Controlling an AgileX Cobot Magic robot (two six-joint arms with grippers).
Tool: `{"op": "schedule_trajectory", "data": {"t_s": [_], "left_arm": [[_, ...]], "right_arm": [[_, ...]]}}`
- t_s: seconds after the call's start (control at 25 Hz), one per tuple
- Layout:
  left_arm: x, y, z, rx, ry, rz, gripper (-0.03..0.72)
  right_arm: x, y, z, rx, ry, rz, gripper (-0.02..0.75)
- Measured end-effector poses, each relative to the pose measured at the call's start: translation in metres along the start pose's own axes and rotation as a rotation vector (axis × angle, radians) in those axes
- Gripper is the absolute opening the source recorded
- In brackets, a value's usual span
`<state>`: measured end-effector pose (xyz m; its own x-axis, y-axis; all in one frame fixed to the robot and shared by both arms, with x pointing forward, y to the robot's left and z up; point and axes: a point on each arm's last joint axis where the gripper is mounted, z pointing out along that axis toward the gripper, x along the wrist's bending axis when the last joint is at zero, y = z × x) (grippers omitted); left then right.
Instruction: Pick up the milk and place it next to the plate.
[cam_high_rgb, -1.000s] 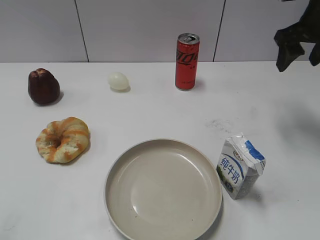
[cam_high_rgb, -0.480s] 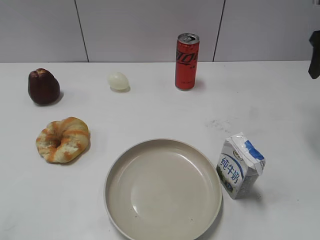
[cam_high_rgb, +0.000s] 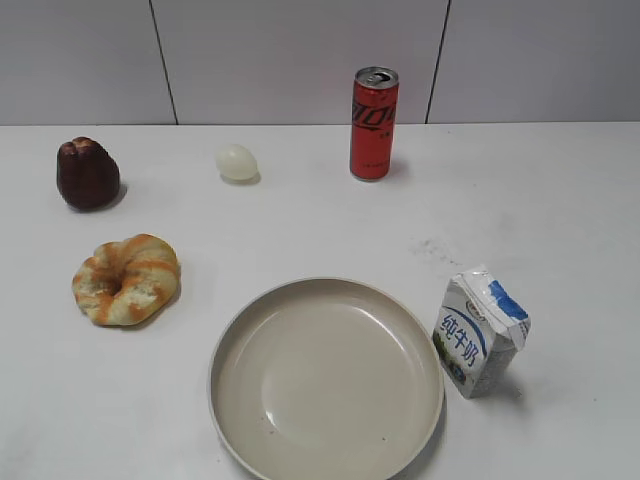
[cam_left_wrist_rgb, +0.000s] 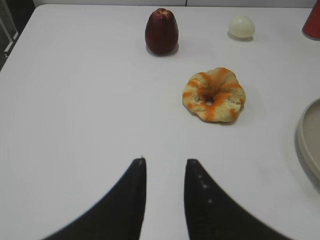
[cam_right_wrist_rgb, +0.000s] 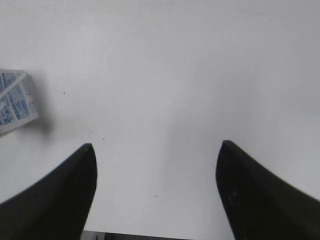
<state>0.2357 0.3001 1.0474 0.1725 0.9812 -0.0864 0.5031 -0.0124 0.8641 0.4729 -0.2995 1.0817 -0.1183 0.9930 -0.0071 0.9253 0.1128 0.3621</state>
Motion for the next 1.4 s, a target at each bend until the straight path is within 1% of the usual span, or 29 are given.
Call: {"op": "schedule_trajectory", "data": {"t_s": [0.28,0.6,0.68,0.96,1.04,1.24,1.4], "left_arm": [[0.0,0.0,0.0,0.0,0.0,0.0,0.209],[0.0,0.0,0.0,0.0,0.0,0.0,0.209],[0.0,0.0,0.0,0.0,0.0,0.0,0.209],[0.0,0.0,0.0,0.0,0.0,0.0,0.209],[0.0,0.0,0.0,0.0,0.0,0.0,0.209],[0.0,0.0,0.0,0.0,0.0,0.0,0.209],[0.0,0.0,0.0,0.0,0.0,0.0,0.209]], "right_arm": [[0.009,-0.066,-0.006,-0.108,-0.014,0.001,0.559],[0.019,-0.145,0.014,-0.129,-0.013,0.004,0.557],[0.021,-0.16,0.014,-0.158,-0.017,0.002,0.557],[0.027,-0.182,-0.015,-0.42,-0.023,0.003,0.557],[0.029,-0.189,-0.02,-0.478,-0.029,0.002,0.557],[0.031,-0.203,-0.03,-0.599,-0.042,-0.005,0.557],[0.032,-0.211,-0.035,-0.665,-0.05,-0.009,0.555]]}}
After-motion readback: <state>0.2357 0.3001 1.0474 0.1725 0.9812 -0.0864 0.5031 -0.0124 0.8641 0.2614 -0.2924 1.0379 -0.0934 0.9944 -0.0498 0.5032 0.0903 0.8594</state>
